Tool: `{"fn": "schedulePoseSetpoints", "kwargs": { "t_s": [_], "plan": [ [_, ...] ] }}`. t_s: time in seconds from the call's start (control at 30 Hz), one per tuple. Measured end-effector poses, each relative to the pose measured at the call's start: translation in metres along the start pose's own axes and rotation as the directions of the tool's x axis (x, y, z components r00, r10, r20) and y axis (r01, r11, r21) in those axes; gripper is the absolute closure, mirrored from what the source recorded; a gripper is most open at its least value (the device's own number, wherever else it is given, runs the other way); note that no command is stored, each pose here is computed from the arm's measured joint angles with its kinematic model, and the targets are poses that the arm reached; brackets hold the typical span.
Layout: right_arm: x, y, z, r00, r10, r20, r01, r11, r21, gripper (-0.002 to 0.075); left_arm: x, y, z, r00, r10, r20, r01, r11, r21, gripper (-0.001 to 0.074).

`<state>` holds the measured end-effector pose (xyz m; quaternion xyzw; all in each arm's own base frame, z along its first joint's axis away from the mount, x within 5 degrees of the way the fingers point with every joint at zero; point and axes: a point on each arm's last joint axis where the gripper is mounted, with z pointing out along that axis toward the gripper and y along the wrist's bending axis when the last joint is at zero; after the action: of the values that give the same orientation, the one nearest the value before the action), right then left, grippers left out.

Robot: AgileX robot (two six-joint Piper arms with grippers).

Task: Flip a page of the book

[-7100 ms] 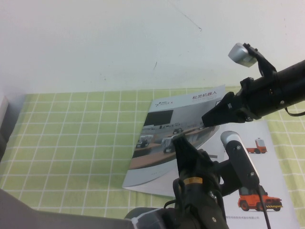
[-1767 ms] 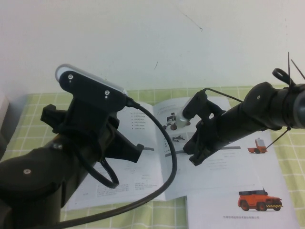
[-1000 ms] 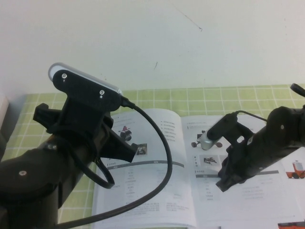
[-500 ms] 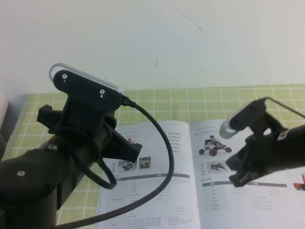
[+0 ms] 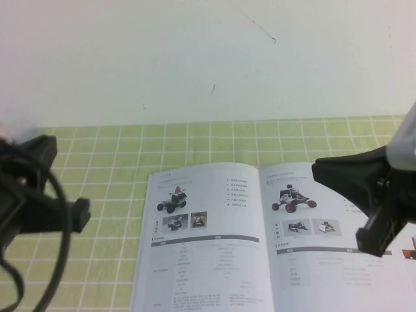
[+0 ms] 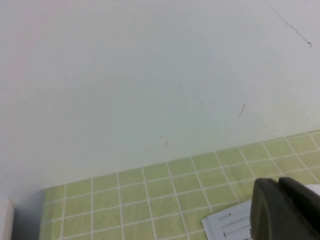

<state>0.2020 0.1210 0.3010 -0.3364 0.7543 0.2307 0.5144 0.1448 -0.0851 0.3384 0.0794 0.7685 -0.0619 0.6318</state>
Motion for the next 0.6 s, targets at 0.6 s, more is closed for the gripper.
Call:
{"fn": "schedulePoseSetpoints", "kwargs": {
  "t_s": [0.6],
  "plan": [
    [0.012,0.047,-0.068,0.935,-0.188,0.301,0.213,0.976,-0.052,0.0729,0.053,0.052,-0.054,0.993,-0.06,0.1,0.062,0.998,-0.02,0.0738]
  ]
}}
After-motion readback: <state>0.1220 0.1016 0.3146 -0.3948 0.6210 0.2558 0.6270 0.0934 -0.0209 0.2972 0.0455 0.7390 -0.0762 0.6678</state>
